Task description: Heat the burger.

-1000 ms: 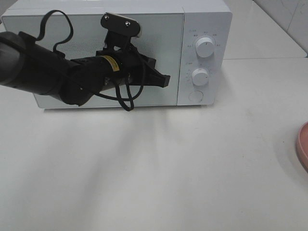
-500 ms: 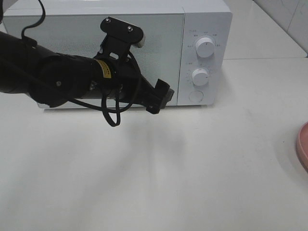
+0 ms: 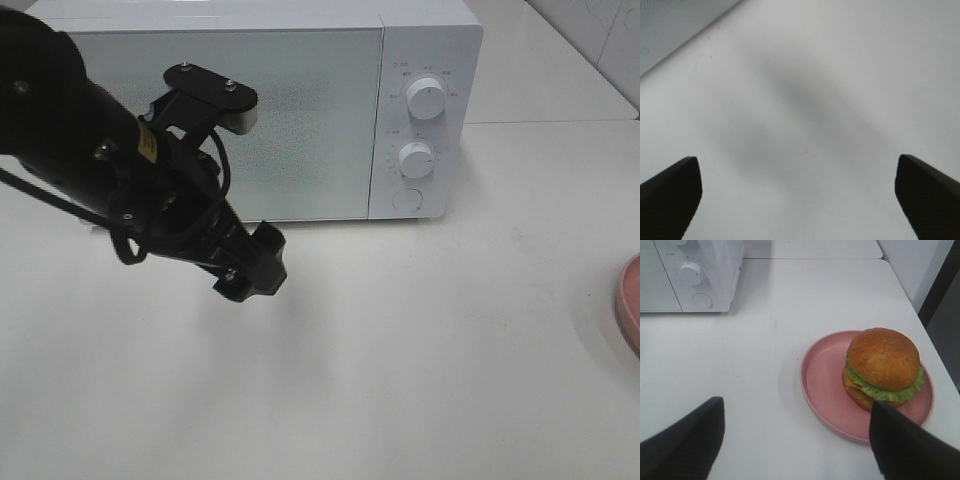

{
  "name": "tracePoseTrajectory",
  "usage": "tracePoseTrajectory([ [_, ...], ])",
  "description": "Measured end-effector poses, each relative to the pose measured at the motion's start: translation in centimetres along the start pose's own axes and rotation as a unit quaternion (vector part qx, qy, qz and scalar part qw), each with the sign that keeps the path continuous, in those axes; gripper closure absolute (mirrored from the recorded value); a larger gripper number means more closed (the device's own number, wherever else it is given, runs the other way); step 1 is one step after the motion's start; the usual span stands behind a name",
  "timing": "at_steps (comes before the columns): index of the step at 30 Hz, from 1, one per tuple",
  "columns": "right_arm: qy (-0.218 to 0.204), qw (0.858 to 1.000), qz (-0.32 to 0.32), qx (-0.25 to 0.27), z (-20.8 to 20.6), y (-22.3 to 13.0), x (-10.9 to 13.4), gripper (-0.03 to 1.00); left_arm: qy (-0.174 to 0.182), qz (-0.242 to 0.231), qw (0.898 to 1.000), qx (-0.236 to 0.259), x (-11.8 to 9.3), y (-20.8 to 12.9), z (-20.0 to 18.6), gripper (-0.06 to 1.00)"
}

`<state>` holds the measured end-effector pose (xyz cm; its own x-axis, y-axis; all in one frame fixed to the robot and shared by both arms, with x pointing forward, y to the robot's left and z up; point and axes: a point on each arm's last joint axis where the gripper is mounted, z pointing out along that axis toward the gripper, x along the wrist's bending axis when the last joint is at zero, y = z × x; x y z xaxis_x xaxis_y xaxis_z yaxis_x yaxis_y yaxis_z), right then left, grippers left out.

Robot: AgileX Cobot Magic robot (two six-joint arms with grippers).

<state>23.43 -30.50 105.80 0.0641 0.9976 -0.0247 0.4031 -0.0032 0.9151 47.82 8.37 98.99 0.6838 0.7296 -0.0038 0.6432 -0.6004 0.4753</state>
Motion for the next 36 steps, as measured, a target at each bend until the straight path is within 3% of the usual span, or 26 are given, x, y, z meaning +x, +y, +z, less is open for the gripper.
tracePoseTrajectory([
  [8,0.0,1.0,0.0,0.0,0.0,0.0,0.0,0.2,-0.003,-0.021,0.999,0.05,0.7,-1.2,-2.9,-0.03],
  [10,0.0,1.0,0.0,0.0,0.0,0.0,0.0,0.2,-0.001,-0.086,0.994,0.068,3.2,-2.1,-4.7,-0.03],
  [13,0.0,1.0,0.0,0.0,0.0,0.0,0.0,0.2,0.0,-0.1,0.992,0.073,3.9,-2.3,-5.1,-0.03],
  [15,0.0,1.0,0.0,0.0,0.0,0.0,0.0,0.2,0.004,-0.151,0.985,0.087,6.6,-3.5,-6.6,-0.03],
  [16,0.0,1.0,0.0,0.0,0.0,0.0,0.0,0.2,0.004,-0.151,0.985,0.087,6.6,-3.5,-6.6,-0.03],
  [18,0.0,1.0,0.0,0.0,0.0,0.0,0.0,0.21,0.019,-0.203,0.975,0.094,9.7,-5.2,-8.9,-0.03],
  [20,0.0,1.0,0.0,0.0,0.0,0.0,0.0,0.21,0.024,-0.214,0.972,0.095,10.2,-5.6,-9.4,-0.03],
  [21,0.0,1.0,0.0,0.0,0.0,0.0,0.0,0.21,0.034,-0.242,0.965,0.097,11.5,-6.6,-10.6,-0.03],
  [24,0.0,1.0,0.0,0.0,0.0,0.0,0.0,0.21,0.048,-0.268,0.957,0.097,12.5,-7.9,-12.4,-0.03],
  [29,0.0,1.0,0.0,0.0,0.0,0.0,0.0,0.21,0.069,-0.291,0.952,0.072,12.5,-9.5,-14.2,-0.03],
  [36,0.0,1.0,0.0,0.0,0.0,0.0,0.0,0.21,0.089,-0.283,0.953,0.057,10.3,-12.4,-15.2,-0.03],
])
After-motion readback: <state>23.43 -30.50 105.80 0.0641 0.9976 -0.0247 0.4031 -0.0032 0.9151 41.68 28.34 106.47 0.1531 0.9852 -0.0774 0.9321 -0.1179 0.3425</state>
